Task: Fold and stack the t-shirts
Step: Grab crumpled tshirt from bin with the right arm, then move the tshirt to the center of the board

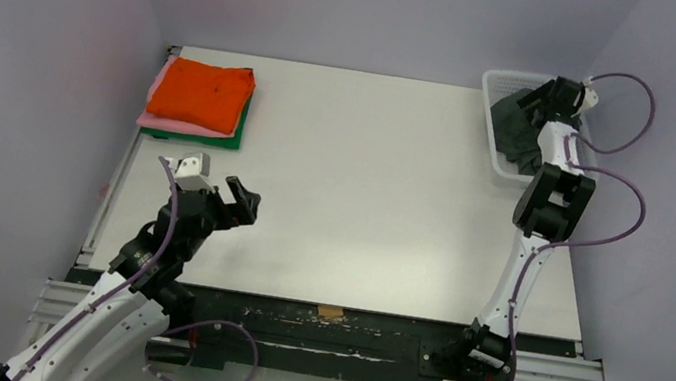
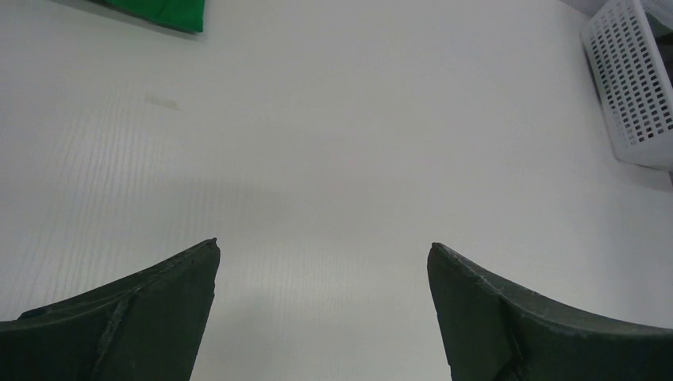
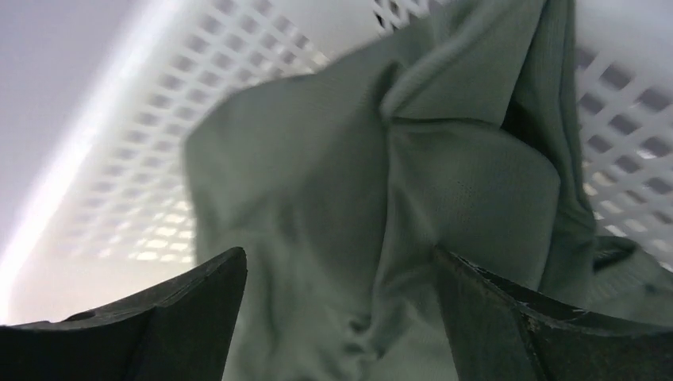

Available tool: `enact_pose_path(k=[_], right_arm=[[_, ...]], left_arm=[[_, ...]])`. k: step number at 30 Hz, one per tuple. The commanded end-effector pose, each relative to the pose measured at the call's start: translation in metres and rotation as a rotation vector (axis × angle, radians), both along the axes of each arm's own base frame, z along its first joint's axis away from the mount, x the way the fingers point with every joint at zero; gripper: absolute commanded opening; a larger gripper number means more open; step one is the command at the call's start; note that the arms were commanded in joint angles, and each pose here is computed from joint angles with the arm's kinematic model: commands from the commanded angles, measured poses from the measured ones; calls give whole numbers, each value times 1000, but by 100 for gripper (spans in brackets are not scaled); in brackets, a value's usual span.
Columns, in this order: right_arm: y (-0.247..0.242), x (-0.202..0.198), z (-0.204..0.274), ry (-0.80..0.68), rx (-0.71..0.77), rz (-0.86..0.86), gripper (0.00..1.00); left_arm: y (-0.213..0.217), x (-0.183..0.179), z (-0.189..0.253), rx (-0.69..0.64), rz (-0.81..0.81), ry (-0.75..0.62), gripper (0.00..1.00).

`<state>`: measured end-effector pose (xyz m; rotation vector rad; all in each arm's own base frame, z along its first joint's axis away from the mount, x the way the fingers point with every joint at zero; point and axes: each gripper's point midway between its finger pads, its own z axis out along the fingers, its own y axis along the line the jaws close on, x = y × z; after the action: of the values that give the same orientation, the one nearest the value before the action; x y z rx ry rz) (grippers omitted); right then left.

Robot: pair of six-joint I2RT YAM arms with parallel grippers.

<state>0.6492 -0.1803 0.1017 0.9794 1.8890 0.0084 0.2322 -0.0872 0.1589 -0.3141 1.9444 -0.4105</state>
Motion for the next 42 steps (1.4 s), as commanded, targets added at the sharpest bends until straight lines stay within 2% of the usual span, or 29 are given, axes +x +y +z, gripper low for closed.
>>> enact_pose_path(k=[1,4,7,10,14,21,23,25,28,34,38,42], right_arm=[[0,32,10,-173,116,-34,83],[5,39,-12,-208,212,-67,78],[6,48,-20,-252,242,-67,68],[14,57,-9,-322,277,-21,37],[11,56,35,-380,218,0,0],[46,23,139,-528,109,149,0],[66,11,149,-584,182,203,0],[96,-7,160,-652,228,295,0],[137,-33,183,-716,173,351,0],[226,-70,288,-803,14,573,0],[321,-118,347,-821,-49,835,0],[400,-174,372,-788,-12,1118,0]], left_arm=[[2,11,14,-9,27,-78,100],[2,13,12,-12,38,-82,100],[2,14,12,-12,41,-77,100],[5,13,10,-2,52,-65,100],[10,9,8,6,66,-55,100],[8,3,7,-34,56,-68,100],[7,1,6,-47,51,-68,100],[6,-1,7,-62,46,-70,100],[2,-5,8,-80,22,-62,100],[-5,-14,10,-110,-24,-45,100],[-6,-20,11,-118,-39,-27,100],[-5,-28,19,-142,-43,-17,100]])
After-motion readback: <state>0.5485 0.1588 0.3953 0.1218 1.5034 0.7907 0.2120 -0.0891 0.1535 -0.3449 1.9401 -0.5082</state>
